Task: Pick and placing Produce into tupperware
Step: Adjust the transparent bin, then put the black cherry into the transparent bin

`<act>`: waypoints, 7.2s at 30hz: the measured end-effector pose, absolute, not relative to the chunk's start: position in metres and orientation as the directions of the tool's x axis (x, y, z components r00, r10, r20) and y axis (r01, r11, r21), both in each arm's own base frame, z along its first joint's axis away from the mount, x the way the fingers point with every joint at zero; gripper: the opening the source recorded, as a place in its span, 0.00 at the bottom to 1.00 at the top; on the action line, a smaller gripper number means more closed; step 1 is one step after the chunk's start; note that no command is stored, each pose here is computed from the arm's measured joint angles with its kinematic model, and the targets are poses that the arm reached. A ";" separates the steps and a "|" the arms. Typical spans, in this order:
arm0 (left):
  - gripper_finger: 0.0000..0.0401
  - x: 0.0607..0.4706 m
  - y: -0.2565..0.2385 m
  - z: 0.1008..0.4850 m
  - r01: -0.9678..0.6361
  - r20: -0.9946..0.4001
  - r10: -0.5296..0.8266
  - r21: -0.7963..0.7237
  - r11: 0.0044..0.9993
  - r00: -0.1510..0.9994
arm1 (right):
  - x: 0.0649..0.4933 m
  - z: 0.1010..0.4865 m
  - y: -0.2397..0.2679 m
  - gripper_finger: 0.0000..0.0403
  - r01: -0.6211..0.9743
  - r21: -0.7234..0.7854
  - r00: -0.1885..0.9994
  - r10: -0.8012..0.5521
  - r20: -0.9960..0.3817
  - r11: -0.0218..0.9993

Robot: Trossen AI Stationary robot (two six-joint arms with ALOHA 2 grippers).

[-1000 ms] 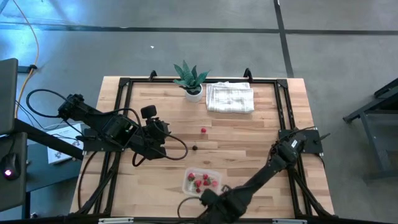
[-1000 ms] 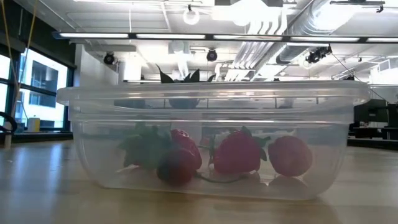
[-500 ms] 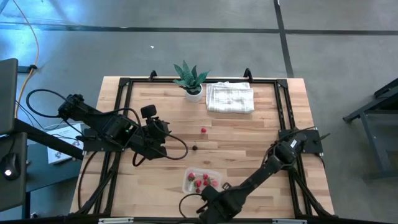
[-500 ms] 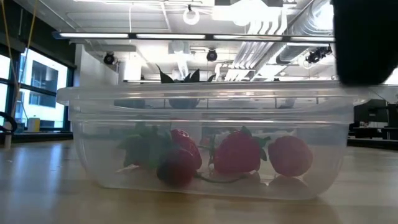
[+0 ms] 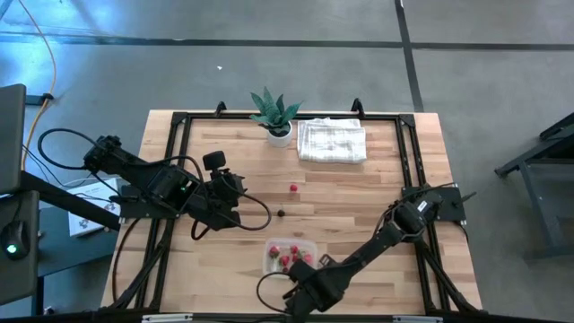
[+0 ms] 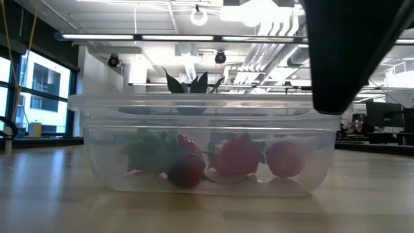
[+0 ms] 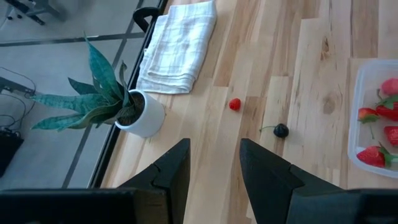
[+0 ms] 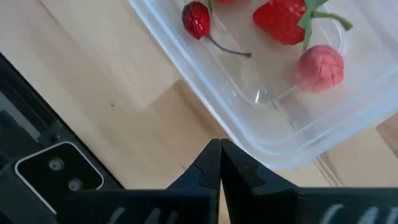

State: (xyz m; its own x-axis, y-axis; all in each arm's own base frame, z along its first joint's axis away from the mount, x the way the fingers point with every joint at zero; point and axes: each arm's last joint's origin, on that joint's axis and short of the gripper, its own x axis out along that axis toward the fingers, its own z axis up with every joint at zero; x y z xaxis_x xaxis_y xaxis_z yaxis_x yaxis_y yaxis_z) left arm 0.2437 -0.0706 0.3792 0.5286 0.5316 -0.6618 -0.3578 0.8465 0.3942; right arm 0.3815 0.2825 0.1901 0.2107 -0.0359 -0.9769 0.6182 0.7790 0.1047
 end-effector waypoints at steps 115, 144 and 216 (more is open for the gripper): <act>0.32 0.361 0.052 0.134 0.476 -0.889 0.053 0.293 0.829 0.455 | 0.221 0.484 0.013 0.00 0.818 0.090 0.509 -0.642 -0.573 0.568; 0.32 0.381 0.014 0.195 0.585 -0.938 -0.018 0.200 0.786 0.346 | 0.221 0.483 0.013 0.00 0.795 0.030 0.506 -0.635 -0.583 0.606; 0.32 0.389 0.001 0.151 0.415 -0.919 0.082 0.252 0.874 0.385 | 0.221 0.483 0.014 0.00 0.757 0.022 0.525 -0.589 -0.614 0.653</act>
